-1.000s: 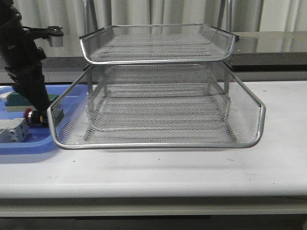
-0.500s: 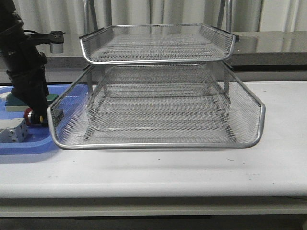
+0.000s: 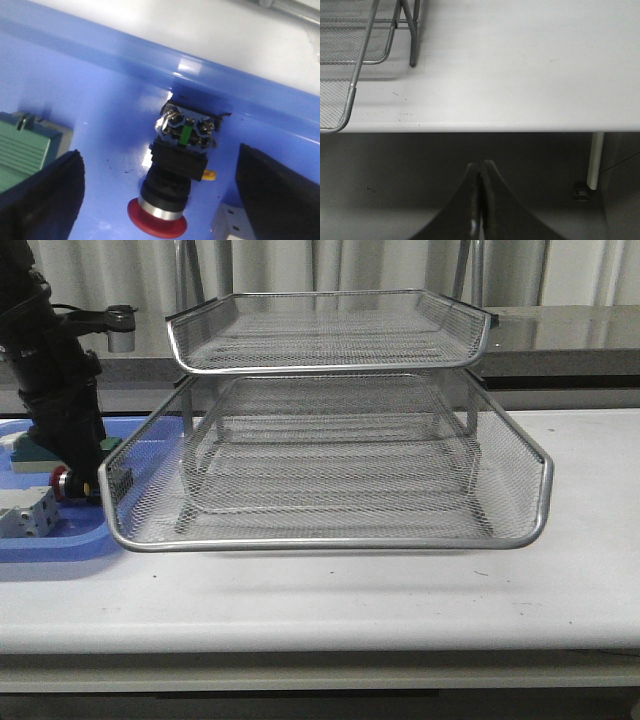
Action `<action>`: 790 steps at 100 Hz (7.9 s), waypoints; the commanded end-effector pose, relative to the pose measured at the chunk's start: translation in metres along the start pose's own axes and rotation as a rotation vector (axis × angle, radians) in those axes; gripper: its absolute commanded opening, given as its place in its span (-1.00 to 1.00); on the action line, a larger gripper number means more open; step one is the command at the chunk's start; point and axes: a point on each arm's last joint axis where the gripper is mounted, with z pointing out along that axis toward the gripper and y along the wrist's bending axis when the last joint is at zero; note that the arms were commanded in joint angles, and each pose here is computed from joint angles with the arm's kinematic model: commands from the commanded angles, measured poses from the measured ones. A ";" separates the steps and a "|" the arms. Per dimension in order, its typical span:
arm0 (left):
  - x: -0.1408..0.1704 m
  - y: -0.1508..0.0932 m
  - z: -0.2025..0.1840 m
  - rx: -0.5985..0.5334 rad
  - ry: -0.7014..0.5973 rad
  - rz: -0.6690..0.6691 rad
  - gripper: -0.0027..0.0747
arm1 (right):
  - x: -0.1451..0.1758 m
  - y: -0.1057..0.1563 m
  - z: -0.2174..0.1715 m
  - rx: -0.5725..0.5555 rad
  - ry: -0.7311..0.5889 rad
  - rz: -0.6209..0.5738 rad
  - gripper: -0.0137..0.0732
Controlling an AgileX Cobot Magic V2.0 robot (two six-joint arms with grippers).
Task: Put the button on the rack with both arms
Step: 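Lower the left gripper onto the red push button and close on it, then lift the red push button with the left gripper toward the rack, then lower the button onto the pulled-out middle tier and open the left gripper, then raise the left gripper away from the rack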
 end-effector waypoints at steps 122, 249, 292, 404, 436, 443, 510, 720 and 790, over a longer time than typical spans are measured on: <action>-0.009 0.003 -0.006 -0.018 -0.050 -0.007 -0.70 | -0.013 0.000 -0.006 -0.003 -0.085 -0.008 -0.94; -0.064 -0.063 -0.224 -0.281 -0.230 -0.039 -0.98 | -0.013 0.000 -0.006 -0.003 -0.085 -0.008 -0.94; -0.120 -0.147 -0.212 -0.169 -0.226 0.155 -0.98 | -0.013 0.000 -0.006 -0.003 -0.085 -0.008 -0.94; -0.172 -0.209 -0.102 0.166 -0.124 0.264 -0.65 | -0.013 0.000 -0.006 -0.003 -0.085 -0.008 -0.94; -0.172 -0.209 -0.101 0.168 -0.122 0.256 0.42 | -0.013 0.000 -0.006 -0.003 -0.085 -0.008 -0.94; -0.173 -0.209 -0.101 0.170 -0.124 0.255 0.42 | -0.013 0.000 -0.006 -0.003 -0.085 -0.008 -0.94; -0.142 -0.202 -0.197 -0.039 -0.223 0.065 0.39 | -0.013 0.000 -0.006 -0.003 -0.085 -0.008 -0.94; 0.147 -0.337 -0.191 -0.908 -1.190 -0.779 0.39 | -0.013 0.000 -0.006 -0.003 -0.085 -0.008 -0.94; 0.147 -0.337 -0.191 -0.906 -1.202 -0.791 -0.98 | -0.013 0.000 -0.006 -0.003 -0.085 -0.008 -0.94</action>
